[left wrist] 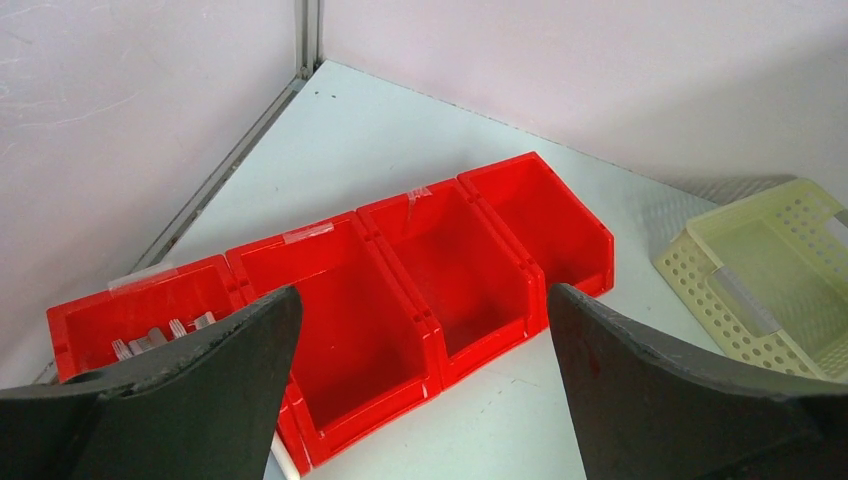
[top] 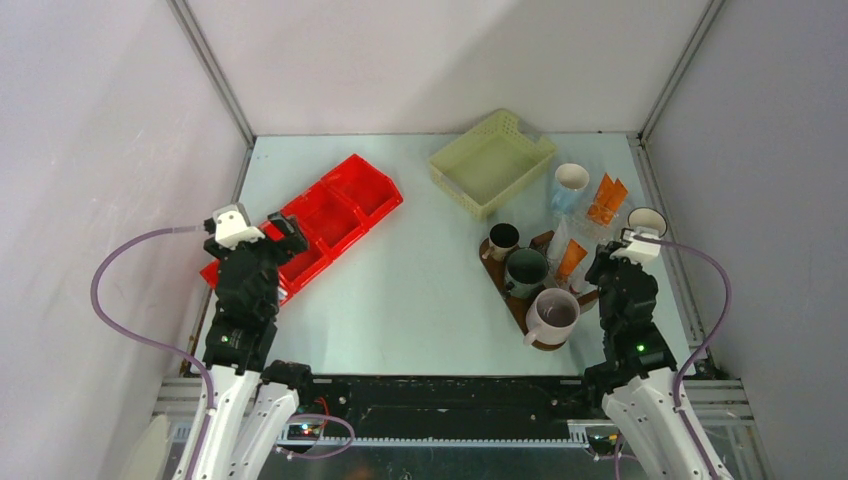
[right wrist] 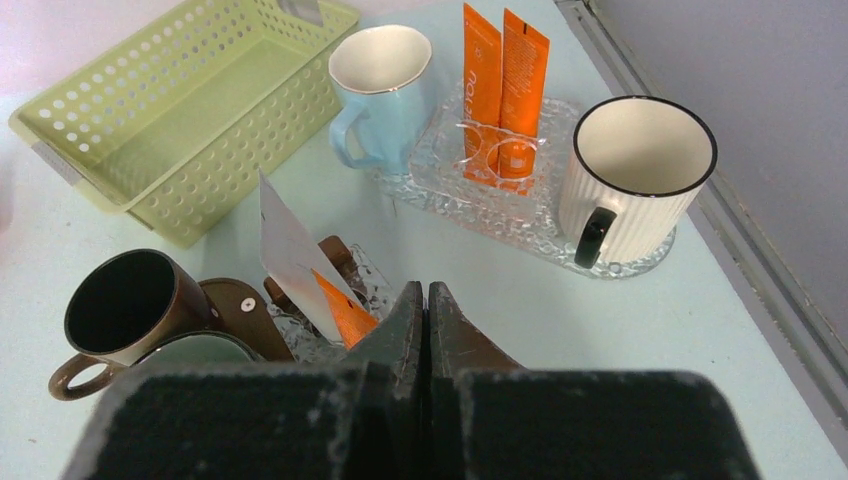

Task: Prepare toiletry sets of a toothbrush and toothpaste on the tray
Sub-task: Place the toothpaste in the toothpaste holder.

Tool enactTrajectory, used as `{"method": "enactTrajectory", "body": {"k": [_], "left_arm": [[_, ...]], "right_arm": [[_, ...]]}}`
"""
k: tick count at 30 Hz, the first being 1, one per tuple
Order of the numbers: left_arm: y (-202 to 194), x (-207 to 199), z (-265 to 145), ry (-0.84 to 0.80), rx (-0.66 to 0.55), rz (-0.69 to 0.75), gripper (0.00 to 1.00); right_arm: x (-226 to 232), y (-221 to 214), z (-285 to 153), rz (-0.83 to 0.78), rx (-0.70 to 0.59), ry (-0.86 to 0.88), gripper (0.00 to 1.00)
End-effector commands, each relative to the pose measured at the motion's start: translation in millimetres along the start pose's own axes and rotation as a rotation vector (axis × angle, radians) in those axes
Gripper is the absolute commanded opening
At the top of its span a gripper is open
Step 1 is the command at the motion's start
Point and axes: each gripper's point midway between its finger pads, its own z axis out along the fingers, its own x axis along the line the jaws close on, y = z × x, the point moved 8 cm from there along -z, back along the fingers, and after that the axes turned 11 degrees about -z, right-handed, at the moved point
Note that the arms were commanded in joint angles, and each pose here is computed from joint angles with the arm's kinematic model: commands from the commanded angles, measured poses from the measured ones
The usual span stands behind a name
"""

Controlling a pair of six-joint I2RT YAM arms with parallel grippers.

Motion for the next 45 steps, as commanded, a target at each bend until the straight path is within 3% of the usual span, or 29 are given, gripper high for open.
{"method": "enactTrajectory", "body": {"k": [1, 31, 45], "left_arm": [[3, -1, 0, -0.021, -0.028, -0.022, 1.00], [4, 1, 0, -0.017, -0.034, -0.025, 1.00], [-4, 4, 5, 0.038, 0.022, -0.032, 1.00]], "right_arm": [[2, 8, 3, 0.031, -0.025, -0.001, 0.00], [5, 5, 3, 0.031, -0.007, 0.030, 0.22], [-7, 54, -20, 0.054, -0.164, 0.021, 0.68]]}}
